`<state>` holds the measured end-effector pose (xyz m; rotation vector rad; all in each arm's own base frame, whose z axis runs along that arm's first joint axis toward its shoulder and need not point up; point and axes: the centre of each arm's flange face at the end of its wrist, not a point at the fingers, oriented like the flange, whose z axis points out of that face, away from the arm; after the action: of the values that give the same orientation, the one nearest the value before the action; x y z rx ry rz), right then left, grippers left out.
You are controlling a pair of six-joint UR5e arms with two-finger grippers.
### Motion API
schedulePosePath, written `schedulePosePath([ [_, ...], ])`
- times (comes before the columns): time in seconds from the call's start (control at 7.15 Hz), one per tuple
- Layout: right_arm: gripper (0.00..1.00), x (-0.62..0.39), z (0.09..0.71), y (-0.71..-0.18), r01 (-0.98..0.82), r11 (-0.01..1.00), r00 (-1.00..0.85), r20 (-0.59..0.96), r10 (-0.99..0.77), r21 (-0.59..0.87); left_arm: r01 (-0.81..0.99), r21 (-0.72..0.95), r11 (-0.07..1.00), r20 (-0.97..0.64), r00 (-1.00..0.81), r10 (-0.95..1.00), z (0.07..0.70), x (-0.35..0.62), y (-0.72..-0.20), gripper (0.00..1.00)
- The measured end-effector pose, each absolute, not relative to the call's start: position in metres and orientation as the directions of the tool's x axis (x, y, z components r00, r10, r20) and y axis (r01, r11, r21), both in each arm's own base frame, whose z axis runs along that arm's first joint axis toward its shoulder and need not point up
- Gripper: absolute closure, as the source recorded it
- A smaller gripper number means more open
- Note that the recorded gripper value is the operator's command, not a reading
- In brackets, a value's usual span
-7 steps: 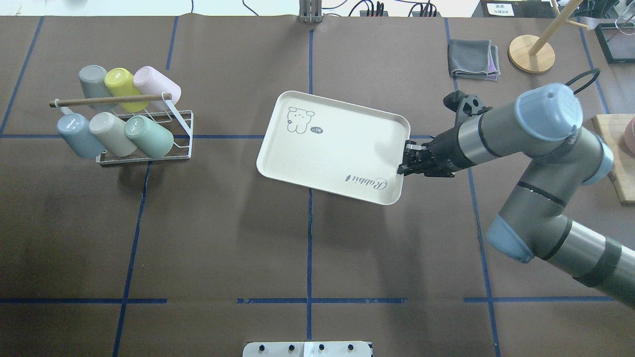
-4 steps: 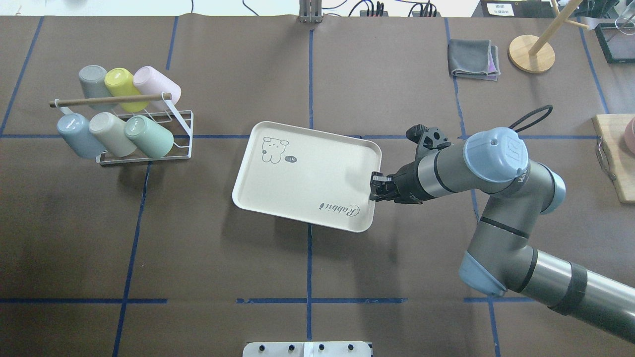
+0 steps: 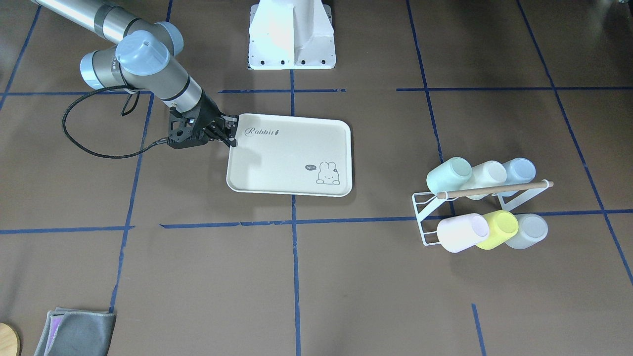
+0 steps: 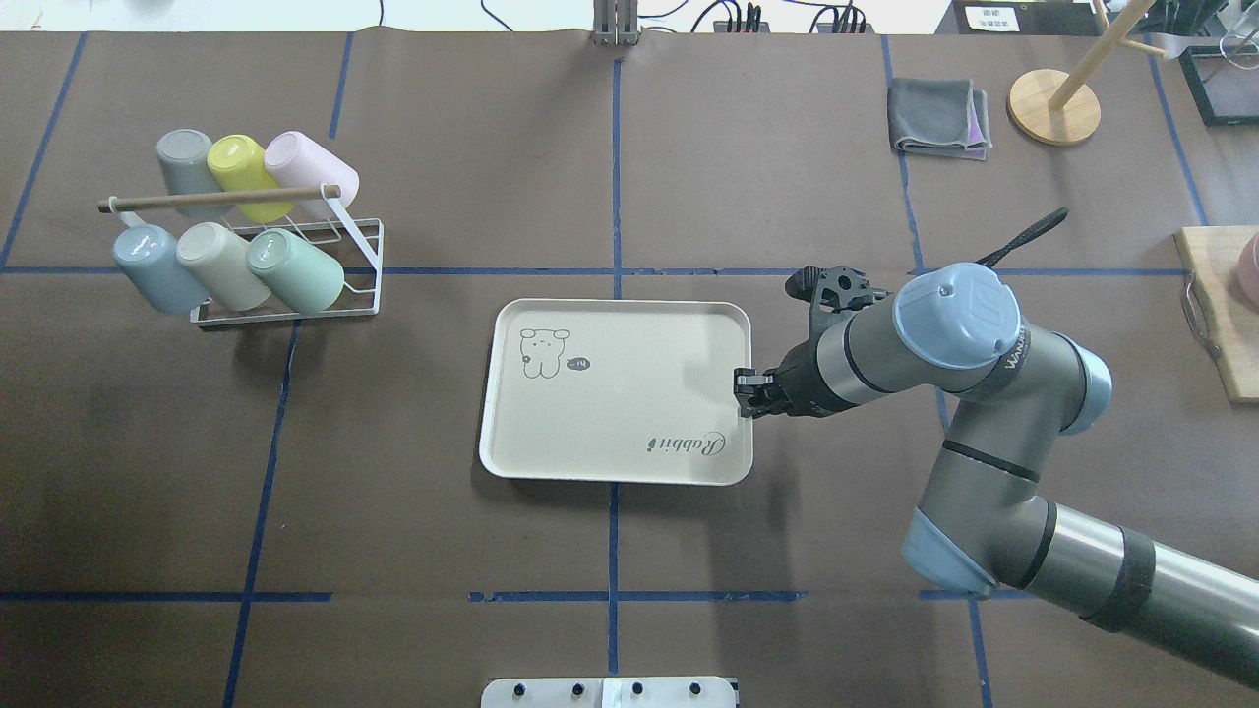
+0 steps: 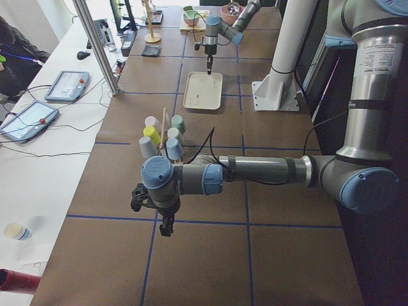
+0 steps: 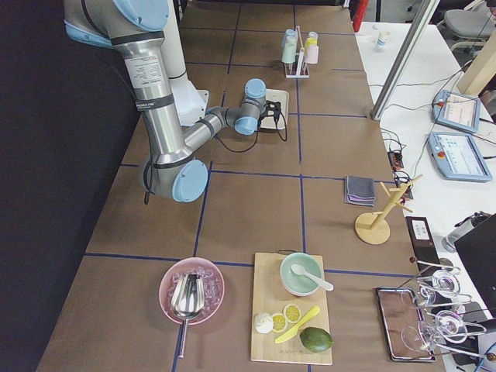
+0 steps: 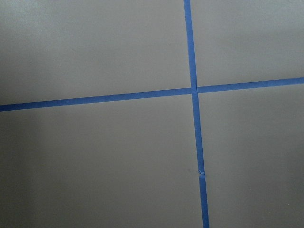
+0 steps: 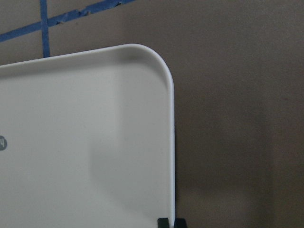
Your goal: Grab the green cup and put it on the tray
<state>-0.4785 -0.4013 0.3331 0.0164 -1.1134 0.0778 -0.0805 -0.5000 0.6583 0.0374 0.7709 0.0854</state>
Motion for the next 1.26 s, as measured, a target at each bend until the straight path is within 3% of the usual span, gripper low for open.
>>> schedulePosePath([
  [0.14,1.0,-0.478,0.332,-0.402,-0.061,0.998,0.442,0.896,0.048,-0.023,-0.063,0.064,0.996,-0.694,0.714,0.09,0.659,-0.081,-0.5,0.0],
  [0.28,0.86,-0.478,0.331,-0.402,-0.057,0.998,0.443,0.896,0.045,-0.022,-0.063,0.064,0.996,-0.694,0.714,0.09,0.659,-0.081,-0.5,0.0],
  [0.42,0.16,-0.478,0.331,-0.402,-0.056,0.998,0.443,0.896,0.045,-0.022,-0.063,0.064,0.996,-0.694,0.714,0.09,0.659,-0.081,-0.5,0.0],
  [0.56,0.0,-0.479,0.332,-0.403,-0.057,0.998,0.444,0.895,0.045,-0.021,-0.063,0.065,0.996,-0.694,0.714,0.09,0.659,-0.081,-0.501,0.0],
  [1.26,0.0,-0.467,0.328,-0.414,-0.096,0.995,0.435,0.899,0.057,-0.017,-0.064,0.106,0.992,-0.689,0.715,0.12,0.637,-0.08,-0.511,0.0],
])
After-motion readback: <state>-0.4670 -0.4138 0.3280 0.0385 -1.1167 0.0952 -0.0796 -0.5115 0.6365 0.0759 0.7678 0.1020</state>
